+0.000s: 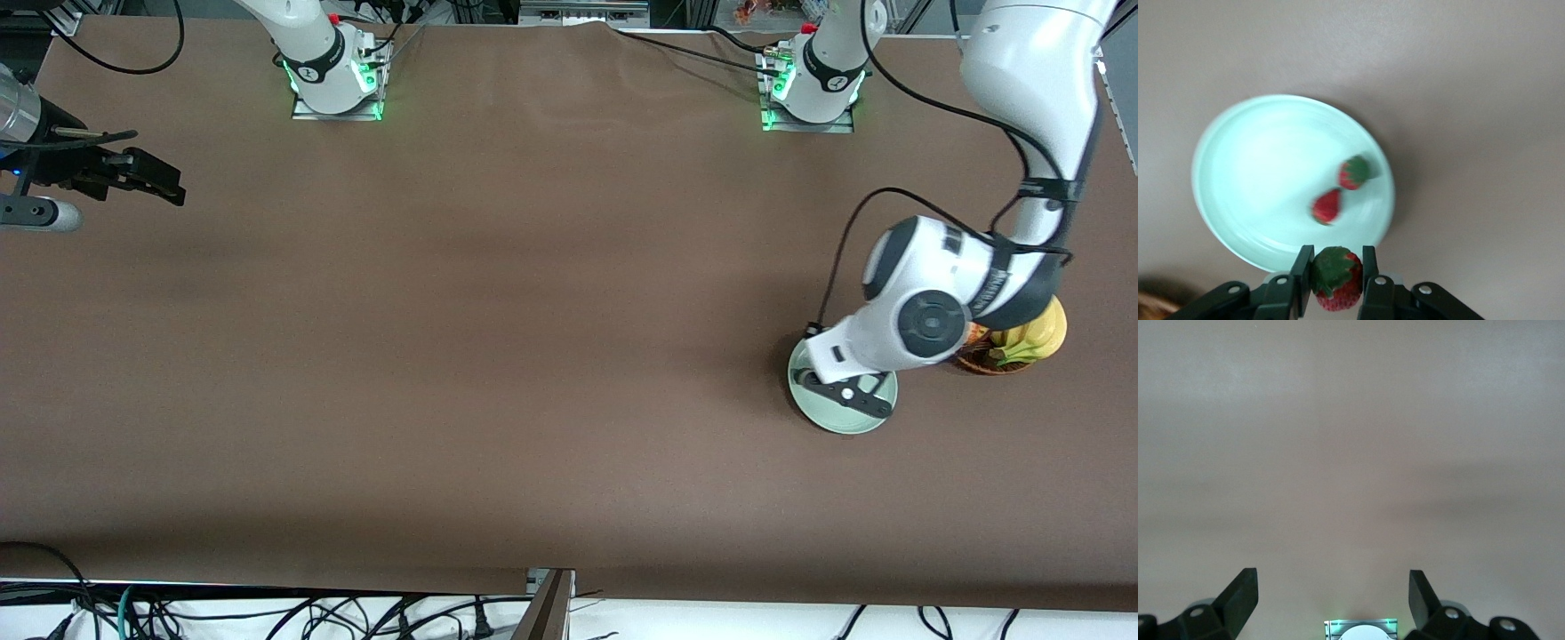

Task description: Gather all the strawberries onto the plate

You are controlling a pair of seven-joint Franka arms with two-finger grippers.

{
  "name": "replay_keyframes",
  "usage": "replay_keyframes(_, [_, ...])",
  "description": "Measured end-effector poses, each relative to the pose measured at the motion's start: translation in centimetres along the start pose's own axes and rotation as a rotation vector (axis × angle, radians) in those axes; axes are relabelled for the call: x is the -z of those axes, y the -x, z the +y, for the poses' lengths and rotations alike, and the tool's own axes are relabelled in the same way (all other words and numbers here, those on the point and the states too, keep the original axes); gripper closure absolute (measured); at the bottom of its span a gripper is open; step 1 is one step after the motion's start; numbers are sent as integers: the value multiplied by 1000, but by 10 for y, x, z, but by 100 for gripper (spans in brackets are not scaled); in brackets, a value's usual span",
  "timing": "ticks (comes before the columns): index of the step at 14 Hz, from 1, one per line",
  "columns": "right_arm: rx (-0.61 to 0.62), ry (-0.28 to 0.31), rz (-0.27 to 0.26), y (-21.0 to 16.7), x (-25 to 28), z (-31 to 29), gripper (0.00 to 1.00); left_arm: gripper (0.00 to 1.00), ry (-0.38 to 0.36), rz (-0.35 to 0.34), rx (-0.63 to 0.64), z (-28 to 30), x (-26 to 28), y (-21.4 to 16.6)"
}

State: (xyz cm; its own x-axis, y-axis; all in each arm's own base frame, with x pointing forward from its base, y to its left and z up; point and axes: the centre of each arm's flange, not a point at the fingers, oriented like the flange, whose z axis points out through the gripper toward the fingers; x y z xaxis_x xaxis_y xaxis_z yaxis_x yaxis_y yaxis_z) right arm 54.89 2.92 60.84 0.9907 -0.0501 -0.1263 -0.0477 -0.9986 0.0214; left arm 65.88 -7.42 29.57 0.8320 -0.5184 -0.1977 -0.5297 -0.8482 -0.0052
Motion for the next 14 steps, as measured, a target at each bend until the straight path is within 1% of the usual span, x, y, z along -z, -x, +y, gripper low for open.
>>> replay_keyframes(2, [0,0,1,-1,-1,0,0,67,10,31,-185,-27,-13,3])
replay_keyframes(3, [0,0,3,-2,-1,0,0,67,14,45,-238,-33,-20,0])
replay_keyframes(6, [-3,0,3,-4,-2,1,0,67,35,54,-294,-43,-45,-4])
replay_keyframes(7, [-5,0,3,-4,-3,2,0,63,41,52,-301,-46,-51,-4])
replay_keyframes(11, [-7,0,3,-4,-3,3,0,24,40,62,-309,-48,-48,-6])
replay_keyframes(13, [-8,-1,3,-4,-3,4,0,1,38,73,-316,-45,-41,-9])
replay_keyframes(14, [-8,-1,3,-4,-3,4,0,0,37,79,-322,-42,-35,-12])
